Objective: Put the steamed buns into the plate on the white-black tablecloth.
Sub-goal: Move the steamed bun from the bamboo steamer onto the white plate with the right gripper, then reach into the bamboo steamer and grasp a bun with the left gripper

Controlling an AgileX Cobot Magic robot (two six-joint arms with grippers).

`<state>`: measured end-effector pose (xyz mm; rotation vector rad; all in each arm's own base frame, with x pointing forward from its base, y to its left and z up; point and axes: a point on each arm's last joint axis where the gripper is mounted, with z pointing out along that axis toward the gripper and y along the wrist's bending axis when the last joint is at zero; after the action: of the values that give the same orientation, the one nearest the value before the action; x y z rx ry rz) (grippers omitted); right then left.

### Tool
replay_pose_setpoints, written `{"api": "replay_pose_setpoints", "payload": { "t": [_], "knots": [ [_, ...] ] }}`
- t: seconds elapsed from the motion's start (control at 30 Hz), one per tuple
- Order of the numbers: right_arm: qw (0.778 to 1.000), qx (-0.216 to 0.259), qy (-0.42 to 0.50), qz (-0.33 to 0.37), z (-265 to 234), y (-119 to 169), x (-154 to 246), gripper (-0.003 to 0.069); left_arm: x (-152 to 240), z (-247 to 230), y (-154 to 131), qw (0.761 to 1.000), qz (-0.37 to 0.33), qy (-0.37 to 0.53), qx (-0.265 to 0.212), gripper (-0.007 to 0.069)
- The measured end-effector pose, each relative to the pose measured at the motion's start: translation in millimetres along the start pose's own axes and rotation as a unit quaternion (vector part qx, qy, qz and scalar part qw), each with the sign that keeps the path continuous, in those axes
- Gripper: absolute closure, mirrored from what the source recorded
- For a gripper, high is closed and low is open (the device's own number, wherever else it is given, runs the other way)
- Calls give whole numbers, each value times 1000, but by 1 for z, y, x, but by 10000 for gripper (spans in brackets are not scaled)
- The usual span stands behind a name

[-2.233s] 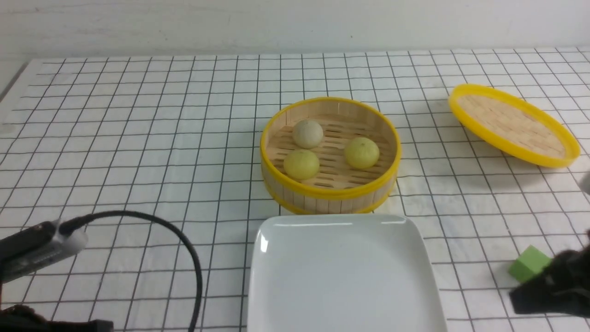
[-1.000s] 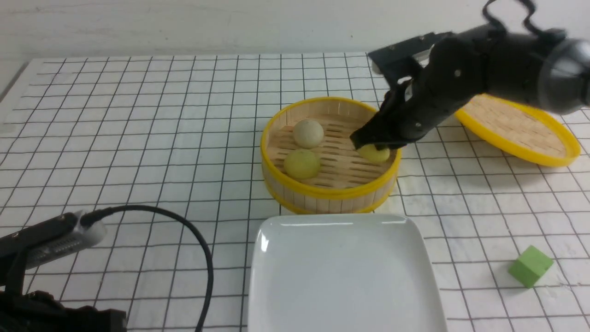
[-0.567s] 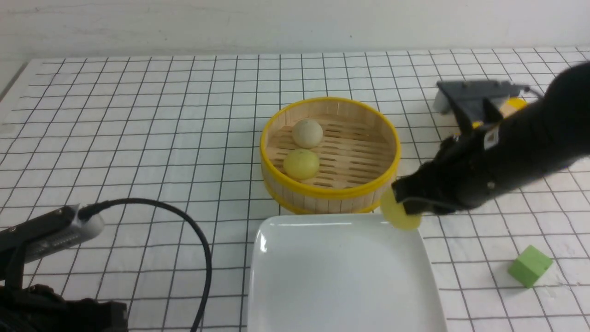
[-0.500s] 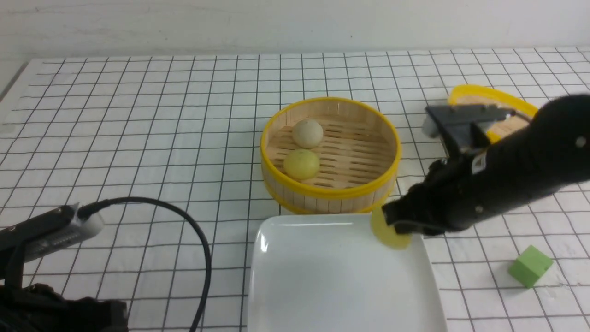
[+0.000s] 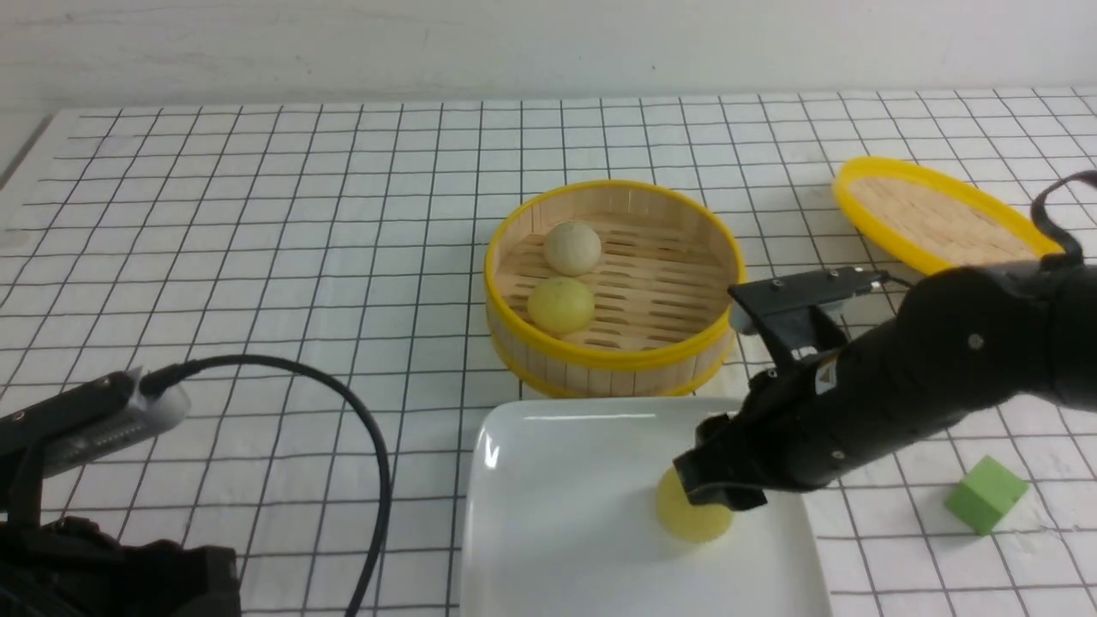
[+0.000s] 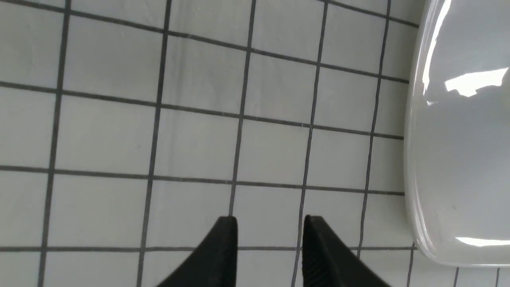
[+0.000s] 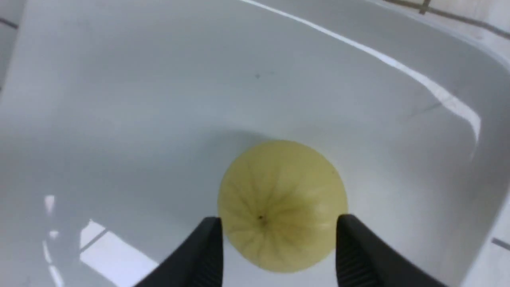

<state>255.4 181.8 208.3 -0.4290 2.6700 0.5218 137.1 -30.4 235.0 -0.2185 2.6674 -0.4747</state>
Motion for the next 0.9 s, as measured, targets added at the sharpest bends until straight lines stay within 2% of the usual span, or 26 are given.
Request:
{"api": "replay_pose_setpoints", "payload": {
  "t": [0.07,0.17,0.2,0.27,0.33,0.37,0.47,0.67,0.77,0.9],
  "knots": [
    [1000,-4,-3,-12,-28,2,-9,279,-2,0,0,1000,-1,-9,1,363],
    [1000,-5,-4,-25,-71,2,-9,386,-4,0,0,1000,-2,-19,1,389],
    [1000,0,-2,-30,-84,0,-6,442,-4,1,0,1000,-2,-18,0,405],
    [998,17,10,-52,-121,-3,13,588,-7,8,3,1000,-1,-1,-12,478],
    [998,25,14,-61,-133,-4,21,635,-10,12,4,1000,2,11,-20,526],
    [997,35,19,-71,-145,-6,35,669,-15,16,4,999,2,30,-27,579],
    [996,44,19,-80,-160,-10,64,676,-34,22,-2,997,10,68,-22,623],
    [994,61,8,-91,-166,-22,108,676,-77,19,-28,996,39,66,41,623],
    [991,85,-19,-106,-159,-33,128,676,-101,21,-59,991,92,58,73,611],
    [986,96,-67,-119,-150,-41,140,676,-119,36,-102,982,152,61,96,557]
  ]
}}
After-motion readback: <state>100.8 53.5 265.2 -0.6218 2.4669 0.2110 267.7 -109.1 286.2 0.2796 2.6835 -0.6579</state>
